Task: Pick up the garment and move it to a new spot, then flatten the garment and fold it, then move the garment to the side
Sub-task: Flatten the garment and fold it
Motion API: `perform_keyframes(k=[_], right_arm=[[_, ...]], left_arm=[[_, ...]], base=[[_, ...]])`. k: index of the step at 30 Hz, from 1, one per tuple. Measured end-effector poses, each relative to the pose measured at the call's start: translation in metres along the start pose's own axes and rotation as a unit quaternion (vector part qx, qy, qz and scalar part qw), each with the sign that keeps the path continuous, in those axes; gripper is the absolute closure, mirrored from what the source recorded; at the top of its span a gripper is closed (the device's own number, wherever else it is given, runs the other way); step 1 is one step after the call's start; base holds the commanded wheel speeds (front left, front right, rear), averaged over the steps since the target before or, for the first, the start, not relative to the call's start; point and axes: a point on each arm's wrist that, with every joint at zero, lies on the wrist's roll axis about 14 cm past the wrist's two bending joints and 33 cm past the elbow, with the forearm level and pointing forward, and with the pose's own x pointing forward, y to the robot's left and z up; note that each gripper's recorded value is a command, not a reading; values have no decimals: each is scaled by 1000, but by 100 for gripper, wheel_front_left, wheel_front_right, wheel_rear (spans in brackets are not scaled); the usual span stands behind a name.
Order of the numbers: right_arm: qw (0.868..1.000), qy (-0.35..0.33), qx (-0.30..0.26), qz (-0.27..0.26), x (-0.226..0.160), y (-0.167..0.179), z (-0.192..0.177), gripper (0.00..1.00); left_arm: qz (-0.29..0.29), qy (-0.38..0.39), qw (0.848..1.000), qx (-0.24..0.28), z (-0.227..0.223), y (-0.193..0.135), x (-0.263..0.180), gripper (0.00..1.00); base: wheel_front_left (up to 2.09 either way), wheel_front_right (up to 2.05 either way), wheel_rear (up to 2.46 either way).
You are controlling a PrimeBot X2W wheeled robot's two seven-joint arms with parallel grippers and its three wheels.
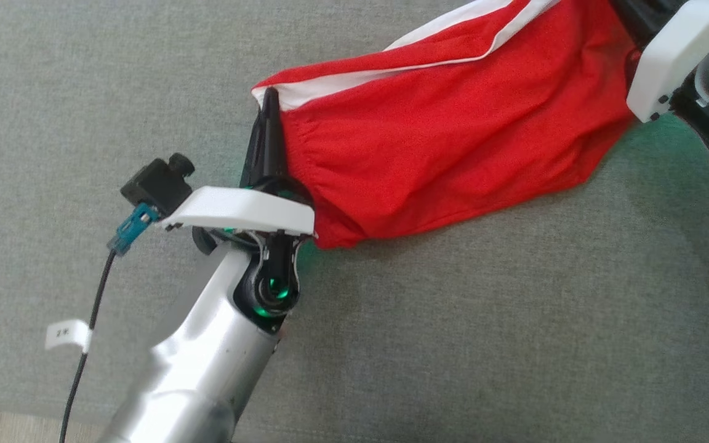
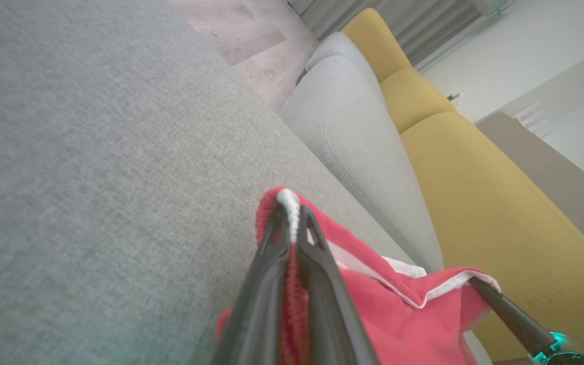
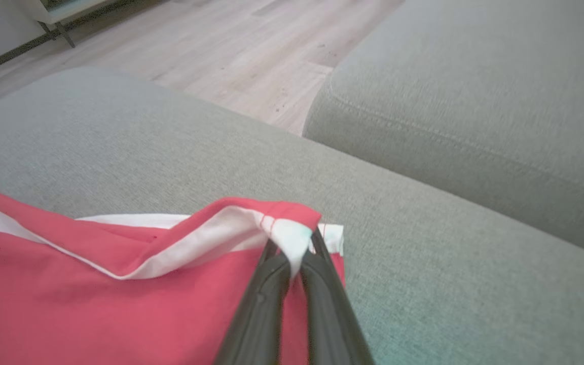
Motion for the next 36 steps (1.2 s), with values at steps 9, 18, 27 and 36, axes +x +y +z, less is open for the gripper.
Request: perform_keyframes(k=[9,18,27,36], right_arm=[[999,23,23,-3,-2,-2,-17,0],[998,-5,52,-20,-37,-1,6,0],[994,-9,106,-38,-50,-1,4,0],[987,41,146,-58,-21,-3,-33,0]], left_arm=[[2,10,1000,-1,-5,-2,-4,0],[16,22,999,31,-21,7,-53,0],[3,-42,957,286,34,14,-79,0],[-11,-69,936,344,59,11,-55,0]], base=[[0,0,0],[0,0,0],[0,0,0],[0,0,0]])
